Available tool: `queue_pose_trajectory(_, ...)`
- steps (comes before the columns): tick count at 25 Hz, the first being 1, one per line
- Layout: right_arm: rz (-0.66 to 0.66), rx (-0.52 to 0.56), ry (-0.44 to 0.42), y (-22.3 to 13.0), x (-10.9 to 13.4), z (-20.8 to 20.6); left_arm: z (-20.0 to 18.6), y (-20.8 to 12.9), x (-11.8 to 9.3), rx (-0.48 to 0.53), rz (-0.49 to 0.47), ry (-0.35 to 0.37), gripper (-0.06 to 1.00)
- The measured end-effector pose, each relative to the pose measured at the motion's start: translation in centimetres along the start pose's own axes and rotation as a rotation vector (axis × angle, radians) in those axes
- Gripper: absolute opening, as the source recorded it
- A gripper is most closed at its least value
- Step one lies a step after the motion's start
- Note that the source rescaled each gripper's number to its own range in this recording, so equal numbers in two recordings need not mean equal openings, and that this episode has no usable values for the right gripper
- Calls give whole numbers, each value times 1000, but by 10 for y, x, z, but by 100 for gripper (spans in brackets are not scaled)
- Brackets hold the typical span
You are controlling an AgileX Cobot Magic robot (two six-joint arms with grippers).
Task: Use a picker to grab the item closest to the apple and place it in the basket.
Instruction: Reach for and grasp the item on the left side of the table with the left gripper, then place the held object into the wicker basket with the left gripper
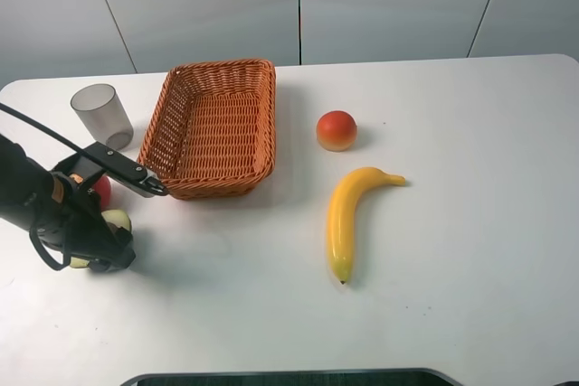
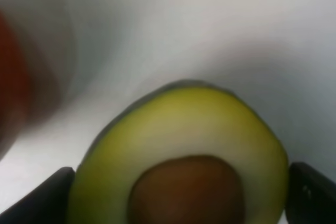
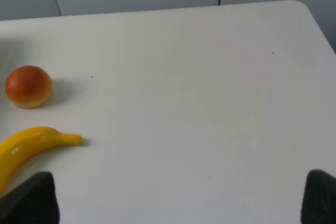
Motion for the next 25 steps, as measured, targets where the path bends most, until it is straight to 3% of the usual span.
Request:
queue_pose_trajectory(8,0,0,0,0,0,0,3,2,-1,-16,1,-10,98)
queue_pose_trajectory(9,0,0,0,0,0,0,3,2,-1,-16,1,-10,89)
queue_pose_trajectory(10,2,0,0,0,0,0,3,2,-1,-18,1,-11,69)
queue_pose_trajectory(11,2,0,0,0,0,0,3,2,-1,-18,-1,-11,42)
queue_pose_trajectory(12,2,0,0,0,0,0,4,2,-1,-19,-1,-11,5)
queue_pose_trajectory(13,2,0,0,0,0,0,4,2,-1,-20,-1,-11,1)
queue_pose_trajectory(25,2,0,0,0,0,0,4,2,-1,-21,-1,-12,1)
Point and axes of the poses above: a point on each arm's last joint axis where the gripper is mounted, z pointing out along that axis toward the gripper, x along the wrist's bending axis when the last joint is at zero, y = z × x, the point moved 1 cm from there along z, pointing out along that axis toward the gripper, and after that the axes turned 14 degrees about -z, right-handed, at the moved point
